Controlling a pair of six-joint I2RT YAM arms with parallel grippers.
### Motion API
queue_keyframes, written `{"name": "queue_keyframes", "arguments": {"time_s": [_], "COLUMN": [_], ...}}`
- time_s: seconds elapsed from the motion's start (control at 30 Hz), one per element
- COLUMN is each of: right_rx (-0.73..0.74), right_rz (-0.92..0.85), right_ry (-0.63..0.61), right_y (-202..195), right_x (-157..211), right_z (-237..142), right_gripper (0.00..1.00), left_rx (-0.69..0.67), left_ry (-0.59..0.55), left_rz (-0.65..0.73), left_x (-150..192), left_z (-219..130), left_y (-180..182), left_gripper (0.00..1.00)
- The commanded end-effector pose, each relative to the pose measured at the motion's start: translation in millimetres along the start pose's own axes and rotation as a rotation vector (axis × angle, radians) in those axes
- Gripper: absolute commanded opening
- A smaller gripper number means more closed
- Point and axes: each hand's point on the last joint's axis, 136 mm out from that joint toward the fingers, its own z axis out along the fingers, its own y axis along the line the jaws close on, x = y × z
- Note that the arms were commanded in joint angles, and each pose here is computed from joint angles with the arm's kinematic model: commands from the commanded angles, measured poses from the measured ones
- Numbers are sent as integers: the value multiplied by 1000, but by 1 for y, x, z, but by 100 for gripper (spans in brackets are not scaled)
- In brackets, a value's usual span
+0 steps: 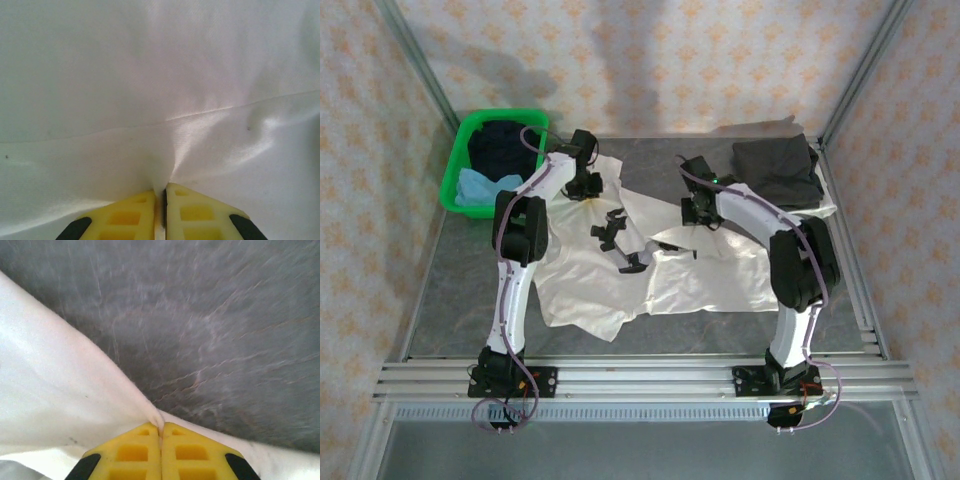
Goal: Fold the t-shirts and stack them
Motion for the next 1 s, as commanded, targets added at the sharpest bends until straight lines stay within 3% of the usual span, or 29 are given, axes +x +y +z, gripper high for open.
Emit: {"name": "queue_keyframes", "arguments": {"time_s": [0.0,0.17,0.43,0.57,0.67,0.97], "right_rx": [93,121,86,69,134,215], "right_rz": [-18,-33,-44,-50,-45,-14], "right_ry": [-85,-63,13,51,53,95], "right_y": [-17,-21,-15,-10,-22,-41], "right_x": [-27,-35,-17,-9,-7,-10], "right_z": [-32,-22,7,18,26,57], "right_gripper": [8,14,21,32,45,48], "left_rx": [-21,-28,-15,-11,-12,4], "left_ry": [60,79,88,82,85,96], "left_rz": [-25,-42,-36,-33,-31,-35], "left_x": [8,8,10,9,10,13], "left_z": [23,36,39,34,34,36], "left_y": [13,19,18,17,17,15], "left_gripper": [10,8,9,8,9,8]}}
